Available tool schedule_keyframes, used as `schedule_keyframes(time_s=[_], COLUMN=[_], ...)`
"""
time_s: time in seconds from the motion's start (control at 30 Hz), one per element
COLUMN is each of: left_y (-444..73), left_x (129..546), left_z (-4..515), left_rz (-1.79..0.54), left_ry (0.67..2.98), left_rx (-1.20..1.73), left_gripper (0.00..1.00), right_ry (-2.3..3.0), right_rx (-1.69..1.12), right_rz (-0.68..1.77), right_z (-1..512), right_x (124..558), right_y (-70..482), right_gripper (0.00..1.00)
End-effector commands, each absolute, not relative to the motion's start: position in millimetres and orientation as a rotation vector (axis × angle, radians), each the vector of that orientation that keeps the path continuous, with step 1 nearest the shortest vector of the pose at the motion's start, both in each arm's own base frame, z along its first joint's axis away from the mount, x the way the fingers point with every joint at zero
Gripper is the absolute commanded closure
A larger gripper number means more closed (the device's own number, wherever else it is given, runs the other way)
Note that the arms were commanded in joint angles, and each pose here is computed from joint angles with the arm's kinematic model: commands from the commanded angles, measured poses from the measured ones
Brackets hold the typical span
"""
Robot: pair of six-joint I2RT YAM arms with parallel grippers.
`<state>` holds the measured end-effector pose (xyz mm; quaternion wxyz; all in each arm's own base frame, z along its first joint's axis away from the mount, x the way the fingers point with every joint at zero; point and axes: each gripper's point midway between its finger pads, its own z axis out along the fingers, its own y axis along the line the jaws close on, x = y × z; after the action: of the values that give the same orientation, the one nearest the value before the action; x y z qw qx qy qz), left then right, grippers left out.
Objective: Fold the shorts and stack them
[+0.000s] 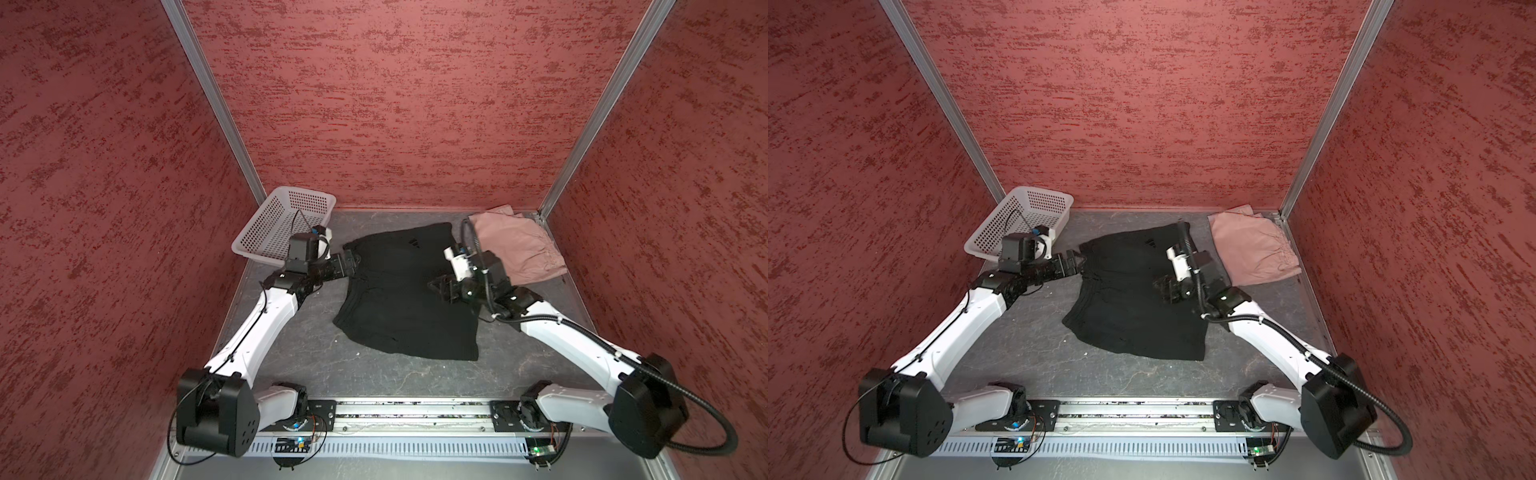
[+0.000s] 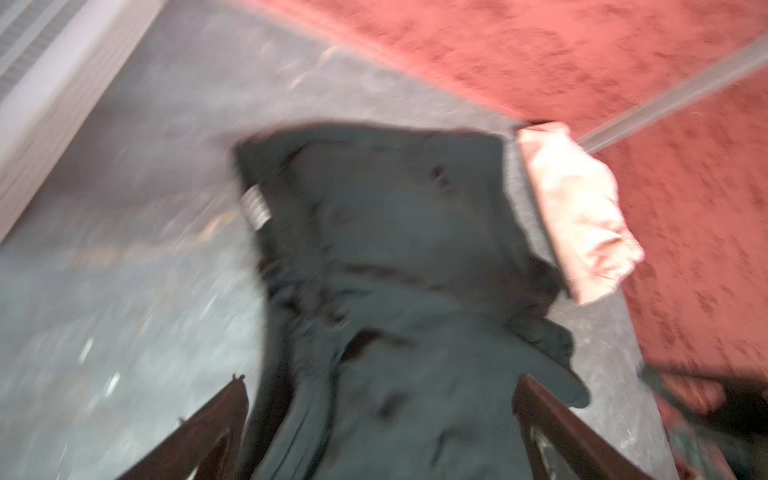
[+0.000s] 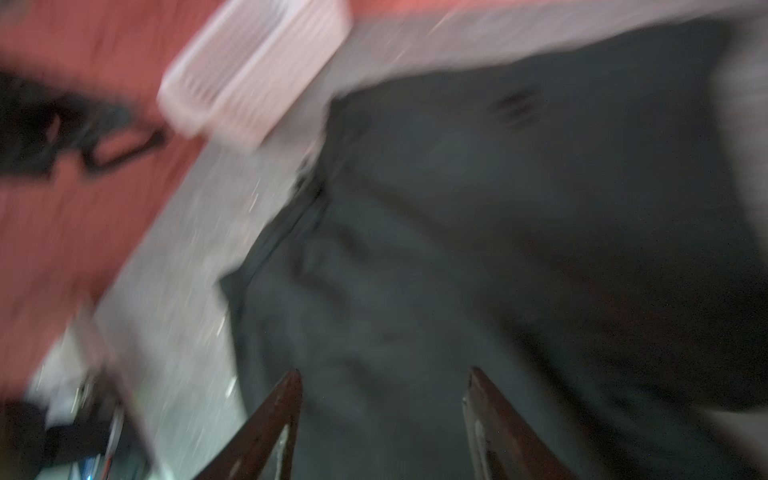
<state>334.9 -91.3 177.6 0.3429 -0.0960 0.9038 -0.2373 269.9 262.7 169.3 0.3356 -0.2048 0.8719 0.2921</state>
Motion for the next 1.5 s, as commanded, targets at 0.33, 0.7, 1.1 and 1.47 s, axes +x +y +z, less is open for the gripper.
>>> schedule_keyframes(time_s=[0.33,0.7,1.1,1.47], left_y=[-40,-50,-52,-55], left_x=[243,247,241,234], left_z=[154,134,120,104], left_rz=[-0.697,-0.793,-0.799,-0.590], left_ry=[2.275,2.305,2.339,2.422], left_rx=[-0.694,-0.706,-0.740,-0.672], left_gripper=[0.01,0.00,0.01,0.01], right_ry=[2.626,2.652,2.774,2.723], right_rx=[-0.916,-0.654,-0.383,-0.299], right_rz=[0.131,-0.290,-0.399,-0.352], right_z=[56,62,36,35], right_x=[154,160,143,173], right_y=[258,192,155,156], right_gripper=[0.25,0.13,0.15,0.22])
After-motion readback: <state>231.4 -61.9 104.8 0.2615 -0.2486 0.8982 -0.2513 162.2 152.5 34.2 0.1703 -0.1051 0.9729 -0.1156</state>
